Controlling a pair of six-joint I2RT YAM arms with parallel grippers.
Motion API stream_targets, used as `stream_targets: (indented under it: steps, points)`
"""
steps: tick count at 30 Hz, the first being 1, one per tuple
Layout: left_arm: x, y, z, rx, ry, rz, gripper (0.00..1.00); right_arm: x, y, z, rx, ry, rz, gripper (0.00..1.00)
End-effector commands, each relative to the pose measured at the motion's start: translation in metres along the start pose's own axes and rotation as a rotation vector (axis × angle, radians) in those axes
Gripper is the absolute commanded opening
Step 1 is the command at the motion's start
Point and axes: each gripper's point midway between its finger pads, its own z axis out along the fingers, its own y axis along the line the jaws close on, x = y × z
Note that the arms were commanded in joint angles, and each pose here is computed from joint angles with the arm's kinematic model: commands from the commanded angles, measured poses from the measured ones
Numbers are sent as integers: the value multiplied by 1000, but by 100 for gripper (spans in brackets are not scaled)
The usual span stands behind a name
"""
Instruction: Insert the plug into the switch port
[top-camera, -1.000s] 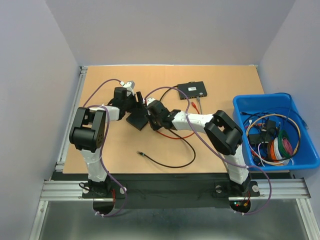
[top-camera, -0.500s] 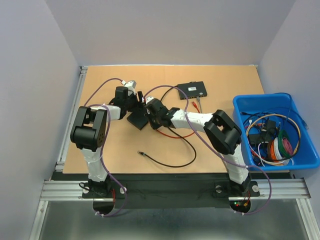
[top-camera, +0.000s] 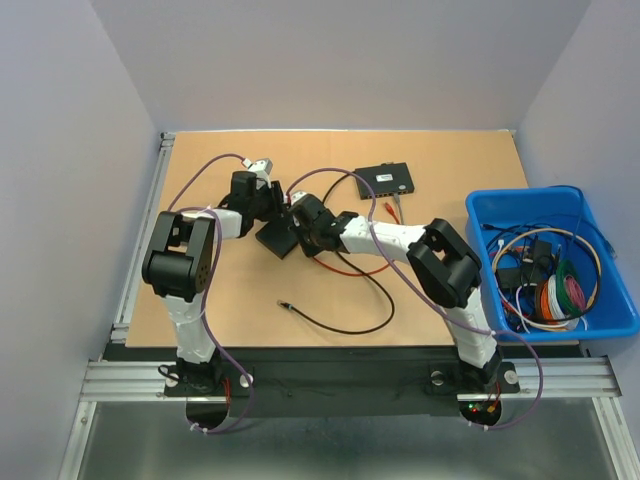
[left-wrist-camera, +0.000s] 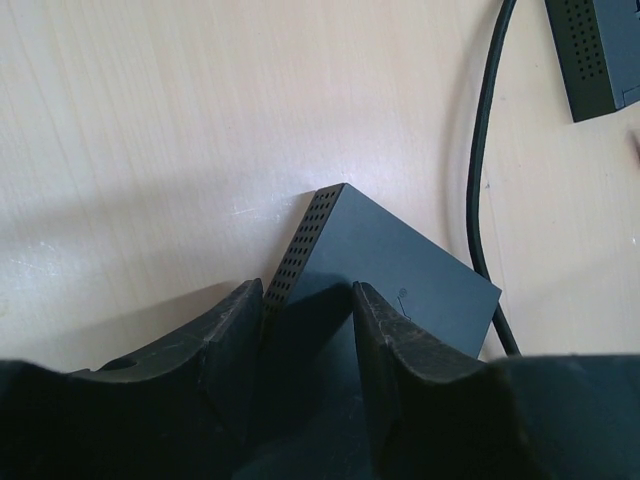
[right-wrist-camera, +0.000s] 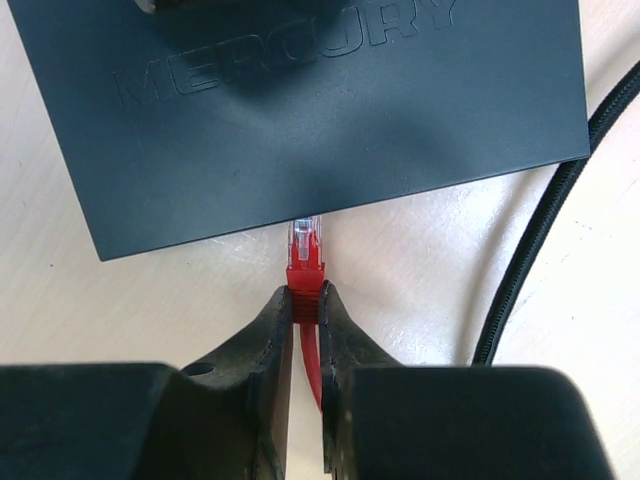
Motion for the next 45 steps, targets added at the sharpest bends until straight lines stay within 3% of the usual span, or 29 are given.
stream_targets:
  steps: [1,13,18,30,45]
  points:
    - [28,-21,4,57,100,-7,46,-77,8,-10,-13,-213,18,0]
    - [38,-19,11,26,125,-3,45,-79,1,-2,12,-207,-2,0]
    - [37,-14,13,-5,126,-17,50,-75,-5,-2,24,-199,-4,1]
    - [79,1,9,-70,246,-109,51,-89,-23,0,62,-225,-8,0]
    - [123,-11,5,-81,325,-90,44,-139,-31,2,100,-326,-57,0]
